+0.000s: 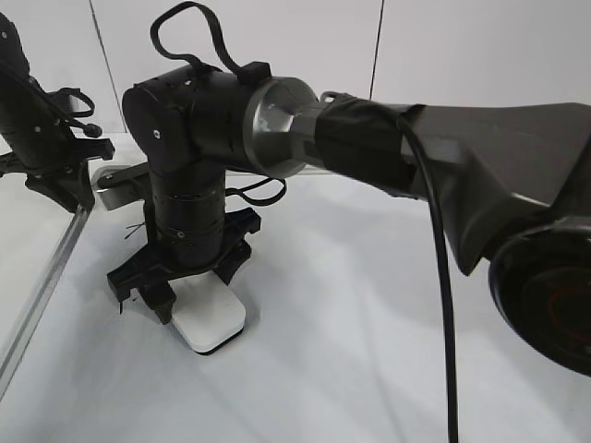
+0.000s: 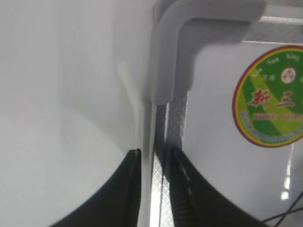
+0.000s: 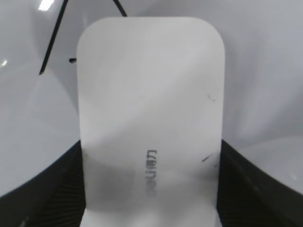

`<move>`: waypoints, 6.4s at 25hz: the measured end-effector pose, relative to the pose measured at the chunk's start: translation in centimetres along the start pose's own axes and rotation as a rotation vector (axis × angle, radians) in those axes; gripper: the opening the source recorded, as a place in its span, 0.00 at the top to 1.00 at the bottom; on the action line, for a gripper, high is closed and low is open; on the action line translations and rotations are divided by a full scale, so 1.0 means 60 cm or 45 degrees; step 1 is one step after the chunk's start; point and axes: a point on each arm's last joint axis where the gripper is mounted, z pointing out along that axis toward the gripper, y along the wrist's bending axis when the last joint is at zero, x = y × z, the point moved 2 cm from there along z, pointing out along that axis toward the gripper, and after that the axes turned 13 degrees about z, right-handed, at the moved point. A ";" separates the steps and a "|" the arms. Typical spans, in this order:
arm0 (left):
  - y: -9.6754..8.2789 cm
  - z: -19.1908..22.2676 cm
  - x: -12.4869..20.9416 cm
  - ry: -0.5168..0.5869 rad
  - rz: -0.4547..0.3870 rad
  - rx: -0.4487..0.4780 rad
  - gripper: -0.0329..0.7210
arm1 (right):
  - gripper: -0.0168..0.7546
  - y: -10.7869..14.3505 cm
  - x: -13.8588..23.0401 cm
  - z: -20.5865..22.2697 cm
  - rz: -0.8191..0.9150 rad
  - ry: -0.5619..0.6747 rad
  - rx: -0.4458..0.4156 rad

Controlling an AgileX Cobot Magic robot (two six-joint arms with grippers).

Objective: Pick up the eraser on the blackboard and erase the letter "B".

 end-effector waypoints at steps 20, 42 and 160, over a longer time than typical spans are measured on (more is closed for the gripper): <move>0.000 0.000 -0.001 0.003 0.035 0.000 0.92 | 0.26 0.000 0.000 0.000 -0.005 0.000 0.000; 0.000 0.000 0.000 0.010 0.038 0.002 0.92 | 0.26 0.023 -0.041 0.009 -0.059 -0.078 -0.024; 0.000 0.000 0.001 0.013 0.048 -0.002 0.93 | 0.26 -0.330 0.124 -0.200 0.606 -0.012 0.036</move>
